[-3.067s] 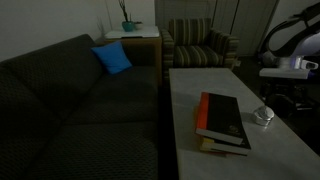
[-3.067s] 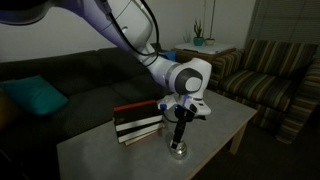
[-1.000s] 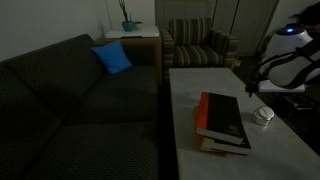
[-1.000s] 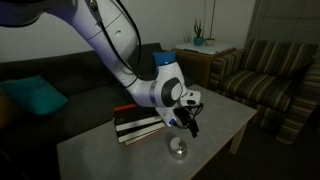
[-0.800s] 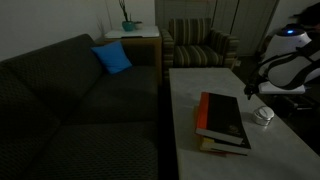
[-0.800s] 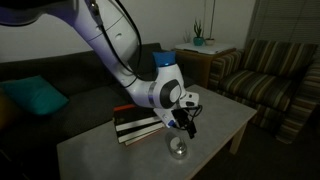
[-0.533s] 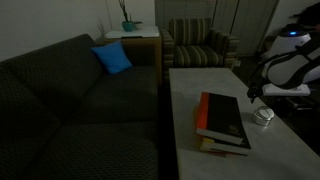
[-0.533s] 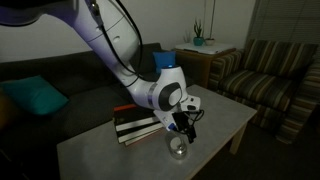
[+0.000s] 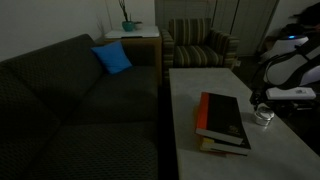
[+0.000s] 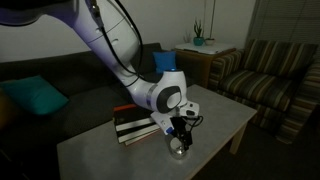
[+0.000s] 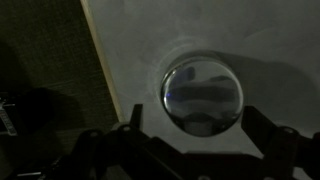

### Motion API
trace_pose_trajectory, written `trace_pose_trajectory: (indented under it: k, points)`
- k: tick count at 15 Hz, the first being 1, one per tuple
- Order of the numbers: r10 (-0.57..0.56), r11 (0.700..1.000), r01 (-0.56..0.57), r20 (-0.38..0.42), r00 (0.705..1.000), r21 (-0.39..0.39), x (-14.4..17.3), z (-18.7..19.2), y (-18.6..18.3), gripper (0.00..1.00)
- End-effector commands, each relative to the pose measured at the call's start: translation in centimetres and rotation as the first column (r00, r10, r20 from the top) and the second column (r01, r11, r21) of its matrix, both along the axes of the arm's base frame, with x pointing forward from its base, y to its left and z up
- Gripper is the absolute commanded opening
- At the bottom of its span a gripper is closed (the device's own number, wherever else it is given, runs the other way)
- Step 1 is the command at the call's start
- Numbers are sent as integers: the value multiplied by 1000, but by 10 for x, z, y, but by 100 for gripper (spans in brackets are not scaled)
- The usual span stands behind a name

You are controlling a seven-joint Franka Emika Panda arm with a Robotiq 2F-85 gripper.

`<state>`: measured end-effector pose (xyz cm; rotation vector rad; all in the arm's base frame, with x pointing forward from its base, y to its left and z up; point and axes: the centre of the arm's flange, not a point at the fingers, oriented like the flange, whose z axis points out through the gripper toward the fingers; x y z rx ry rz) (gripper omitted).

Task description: Pick the silver lid and put it on the table

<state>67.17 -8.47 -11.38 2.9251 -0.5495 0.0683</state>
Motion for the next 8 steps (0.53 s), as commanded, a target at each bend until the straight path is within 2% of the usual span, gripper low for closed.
trace_pose_trajectory:
  k: [1, 5, 8]
  points:
    - [19, 999, -18, -31, 999, 29, 40, -59, -7, 100]
    - [-7, 1000, 7, -81, 997, 5, 41, -63, -7, 100]
    - [-22, 999, 25, -119, 993, 20, 40, -63, -9, 100]
